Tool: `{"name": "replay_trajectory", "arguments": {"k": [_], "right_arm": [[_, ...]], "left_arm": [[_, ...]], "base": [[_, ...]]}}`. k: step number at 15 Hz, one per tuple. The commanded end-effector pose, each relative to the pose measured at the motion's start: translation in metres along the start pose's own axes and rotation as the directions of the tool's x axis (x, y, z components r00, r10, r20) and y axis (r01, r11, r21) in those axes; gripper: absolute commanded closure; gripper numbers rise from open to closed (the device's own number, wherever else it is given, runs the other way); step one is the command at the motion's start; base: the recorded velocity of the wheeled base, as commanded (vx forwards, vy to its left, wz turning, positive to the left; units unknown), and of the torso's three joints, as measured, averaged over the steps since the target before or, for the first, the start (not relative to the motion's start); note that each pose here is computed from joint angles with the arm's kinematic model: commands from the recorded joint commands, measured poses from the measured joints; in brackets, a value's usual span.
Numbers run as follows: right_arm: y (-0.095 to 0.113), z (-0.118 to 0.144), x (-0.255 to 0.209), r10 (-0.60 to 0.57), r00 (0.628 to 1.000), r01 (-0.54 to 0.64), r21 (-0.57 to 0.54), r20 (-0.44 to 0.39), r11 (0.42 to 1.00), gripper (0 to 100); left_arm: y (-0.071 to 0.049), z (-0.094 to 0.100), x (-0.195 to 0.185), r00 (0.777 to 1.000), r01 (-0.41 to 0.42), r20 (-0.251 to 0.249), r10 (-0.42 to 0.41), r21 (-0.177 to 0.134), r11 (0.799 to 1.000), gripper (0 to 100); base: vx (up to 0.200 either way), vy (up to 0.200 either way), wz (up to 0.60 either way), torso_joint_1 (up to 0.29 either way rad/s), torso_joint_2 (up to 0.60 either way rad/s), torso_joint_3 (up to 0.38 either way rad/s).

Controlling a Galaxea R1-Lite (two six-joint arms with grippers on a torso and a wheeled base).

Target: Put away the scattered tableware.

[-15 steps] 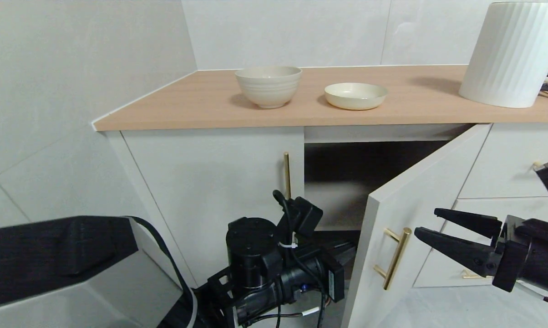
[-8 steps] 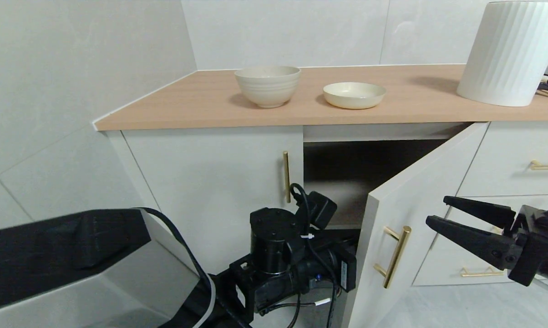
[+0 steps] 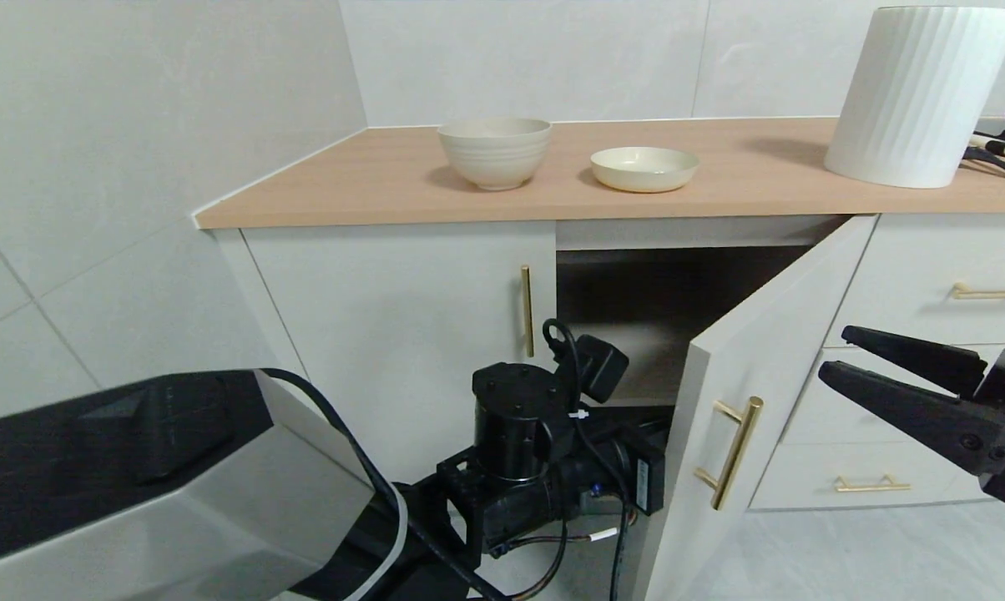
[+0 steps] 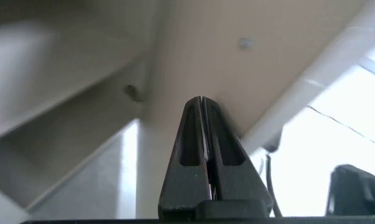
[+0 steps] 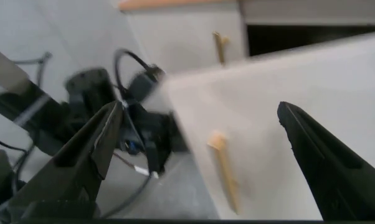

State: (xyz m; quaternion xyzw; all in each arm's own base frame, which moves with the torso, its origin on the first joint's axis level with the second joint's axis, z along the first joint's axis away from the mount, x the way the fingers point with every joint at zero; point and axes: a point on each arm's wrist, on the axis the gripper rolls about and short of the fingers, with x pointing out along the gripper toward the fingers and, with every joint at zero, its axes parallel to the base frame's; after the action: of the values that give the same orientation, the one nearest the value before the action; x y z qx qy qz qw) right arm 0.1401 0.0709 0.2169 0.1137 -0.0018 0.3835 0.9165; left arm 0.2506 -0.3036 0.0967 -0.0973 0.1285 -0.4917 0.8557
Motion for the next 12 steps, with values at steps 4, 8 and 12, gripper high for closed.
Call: {"name": "replay_trajectory", "arguments": {"k": [4, 8, 12], "right_arm": [[0.005, 0.012, -0.005, 0.012, 0.999, -0.011, -0.016, 0.048, 1.000, 0], [0.009, 0.029, -0.006, 0.020, 0.997, -0.019, -0.016, 0.073, 1.000, 0], [0.013, 0.040, -0.006, 0.031, 0.995, -0.028, -0.027, 0.098, 0.999, 0]], "left_arm": [[0.002, 0.000, 0.013, 1.000, 0.002, 0.002, -0.002, 0.000, 1.000, 100], [-0.019, -0.005, 0.017, 0.999, 0.054, -0.009, -0.054, 0.007, 0.999, 100], [-0.062, -0.006, 0.025, 0.987, 0.159, -0.001, -0.159, 0.024, 0.987, 100]], "base": [[0.000, 0.000, 0.00, 0.000, 0.00, 0.000], [0.000, 0.000, 0.00, 0.000, 0.00, 0.000], [0.000, 0.000, 0.00, 0.000, 0.00, 0.000]]}}
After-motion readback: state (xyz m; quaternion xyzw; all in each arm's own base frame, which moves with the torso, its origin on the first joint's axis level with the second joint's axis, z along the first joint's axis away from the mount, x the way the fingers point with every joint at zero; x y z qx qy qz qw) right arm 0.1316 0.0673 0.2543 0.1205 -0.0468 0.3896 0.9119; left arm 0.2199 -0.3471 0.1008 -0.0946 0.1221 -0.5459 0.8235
